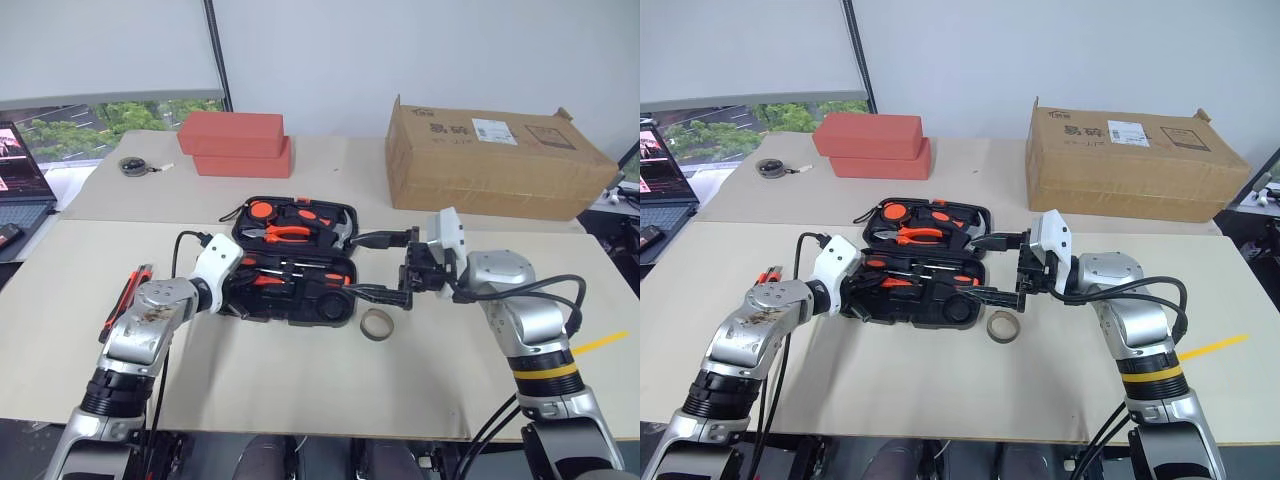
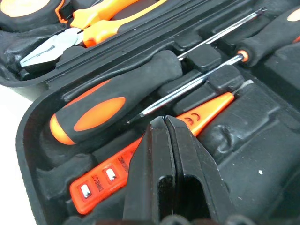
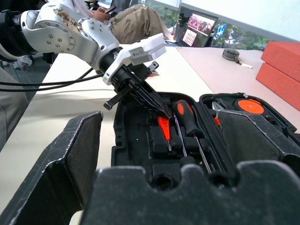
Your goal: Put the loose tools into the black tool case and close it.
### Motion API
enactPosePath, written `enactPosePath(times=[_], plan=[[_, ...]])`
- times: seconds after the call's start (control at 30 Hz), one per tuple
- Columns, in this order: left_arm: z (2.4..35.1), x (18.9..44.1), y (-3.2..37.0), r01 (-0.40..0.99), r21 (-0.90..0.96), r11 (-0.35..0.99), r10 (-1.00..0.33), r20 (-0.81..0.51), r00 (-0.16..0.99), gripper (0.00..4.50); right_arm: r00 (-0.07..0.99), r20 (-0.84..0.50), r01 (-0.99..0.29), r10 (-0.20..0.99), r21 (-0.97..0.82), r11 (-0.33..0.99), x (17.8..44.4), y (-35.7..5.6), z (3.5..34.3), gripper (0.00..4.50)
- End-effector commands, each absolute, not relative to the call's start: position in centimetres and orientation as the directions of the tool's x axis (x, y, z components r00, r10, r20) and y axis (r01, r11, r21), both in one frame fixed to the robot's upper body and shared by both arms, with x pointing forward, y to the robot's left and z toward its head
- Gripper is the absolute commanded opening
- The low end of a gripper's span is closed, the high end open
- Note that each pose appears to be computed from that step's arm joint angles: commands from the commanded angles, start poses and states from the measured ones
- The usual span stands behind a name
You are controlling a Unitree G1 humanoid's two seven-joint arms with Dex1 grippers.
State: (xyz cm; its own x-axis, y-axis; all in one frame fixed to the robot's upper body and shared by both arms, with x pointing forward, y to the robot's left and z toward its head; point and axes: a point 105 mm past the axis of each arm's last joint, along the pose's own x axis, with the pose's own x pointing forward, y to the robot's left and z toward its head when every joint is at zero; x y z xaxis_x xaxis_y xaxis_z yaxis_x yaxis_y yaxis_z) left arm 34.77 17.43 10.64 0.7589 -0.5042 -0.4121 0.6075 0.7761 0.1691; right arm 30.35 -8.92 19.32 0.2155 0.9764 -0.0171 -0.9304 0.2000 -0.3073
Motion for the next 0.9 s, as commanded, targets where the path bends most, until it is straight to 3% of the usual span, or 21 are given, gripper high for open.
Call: enactPosePath(times=[0.03,0.1,0.2,0.43,0.57,0.7,0.9], plan=[[10.4,34.9,18.8,0.546,0.152,0.824,-0.461,-0.381,0.801,0.08,0.209,0.013,-0.909,0.978,-0.367,0.199,30.2,-9.0,20.6,4.5],[12.6,35.2,19.8,0.481,0.171,0.86,-0.426,-0.278,0.861,0.08,0.196,0.02,-0.913,0.98,-0.36,0.19,30.1,-8.8,20.7,4.5],[14.8,35.1,22.1,0.351,0.145,0.925,-0.325,-0.176,0.929,0.75,0.177,0.028,-0.921,0.984,-0.349,0.176,29.9,-8.7,20.8,4.5],[15.5,31.9,29.4,0.03,0.138,0.99,-0.01,-0.146,0.989,3.17,0.127,0.025,-0.934,0.992,-0.335,0.128,29.8,-8.2,20.5,4.5],[14.4,30.0,32.0,-0.052,0.17,0.984,0.086,-0.198,0.976,4.49,0.097,0.024,-0.939,0.995,-0.329,0.1,29.9,-7.9,20.5,4.5],[12.1,28.3,34.3,-0.11,0.155,0.982,0.149,-0.271,0.951,4.49,0.072,0.016,-0.941,0.997,-0.331,0.073,30.1,-7.4,20.5,4.5],[9.0,27.6,36.0,-0.151,0.089,0.985,0.174,-0.385,0.907,4.49,0.057,0.014,-0.939,0.998,-0.339,0.058,30.2,-7.2,20.7,4.5]])
